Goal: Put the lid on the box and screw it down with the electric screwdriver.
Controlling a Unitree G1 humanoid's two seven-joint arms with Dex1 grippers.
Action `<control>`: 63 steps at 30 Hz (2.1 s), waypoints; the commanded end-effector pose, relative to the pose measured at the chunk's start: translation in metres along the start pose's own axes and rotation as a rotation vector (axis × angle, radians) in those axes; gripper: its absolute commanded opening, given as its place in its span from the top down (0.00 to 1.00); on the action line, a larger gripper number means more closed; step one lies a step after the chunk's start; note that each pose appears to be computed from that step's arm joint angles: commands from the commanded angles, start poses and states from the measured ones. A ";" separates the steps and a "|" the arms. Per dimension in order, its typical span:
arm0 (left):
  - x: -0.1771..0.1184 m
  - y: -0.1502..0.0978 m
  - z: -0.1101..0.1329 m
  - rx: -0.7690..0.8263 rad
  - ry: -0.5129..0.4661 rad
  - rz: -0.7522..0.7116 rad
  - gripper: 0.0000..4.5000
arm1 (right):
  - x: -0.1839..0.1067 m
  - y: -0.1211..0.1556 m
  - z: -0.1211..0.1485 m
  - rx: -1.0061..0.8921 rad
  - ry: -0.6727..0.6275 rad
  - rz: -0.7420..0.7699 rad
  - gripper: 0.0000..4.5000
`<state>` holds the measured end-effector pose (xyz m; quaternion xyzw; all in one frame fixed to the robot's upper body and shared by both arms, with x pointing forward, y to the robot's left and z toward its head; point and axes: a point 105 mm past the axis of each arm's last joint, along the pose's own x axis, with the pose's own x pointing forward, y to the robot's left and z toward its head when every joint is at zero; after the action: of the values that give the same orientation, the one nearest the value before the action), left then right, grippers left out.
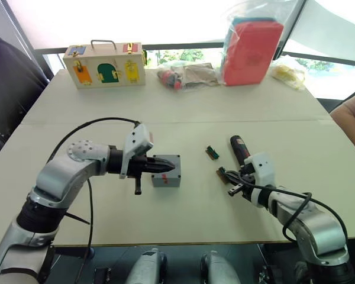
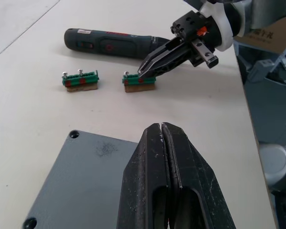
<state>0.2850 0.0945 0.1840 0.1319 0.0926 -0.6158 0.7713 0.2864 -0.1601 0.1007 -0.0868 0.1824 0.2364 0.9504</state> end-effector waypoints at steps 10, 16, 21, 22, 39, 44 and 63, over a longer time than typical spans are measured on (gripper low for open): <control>-0.043 0.025 -0.007 -0.056 -0.025 0.182 1.00 | -0.014 0.005 0.038 -0.055 -0.135 0.064 0.97; -0.063 0.016 -0.022 -0.098 0.016 0.232 1.00 | -0.009 0.030 0.078 -0.161 -0.271 0.227 0.97; -0.066 0.004 -0.034 -0.125 0.038 0.252 1.00 | 0.007 0.048 0.094 -0.184 -0.309 0.334 0.97; -0.065 0.003 -0.034 -0.129 0.033 0.260 1.00 | 0.011 0.051 0.096 -0.178 -0.312 0.351 0.97; -0.062 -0.007 -0.036 -0.158 0.021 0.314 1.00 | 0.053 0.082 0.092 -0.192 -0.293 0.500 0.97; -0.060 -0.007 -0.035 -0.159 0.018 0.314 1.00 | 0.057 0.081 0.094 -0.189 -0.305 0.489 0.97; -0.054 -0.005 -0.032 -0.160 -0.004 0.314 1.00 | 0.062 0.072 0.084 -0.191 -0.259 0.463 0.97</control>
<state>0.2707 0.1591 0.1620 0.0791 0.1354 -0.4683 0.8695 0.3285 -0.0511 0.1395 -0.0958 0.0688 0.4701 0.8747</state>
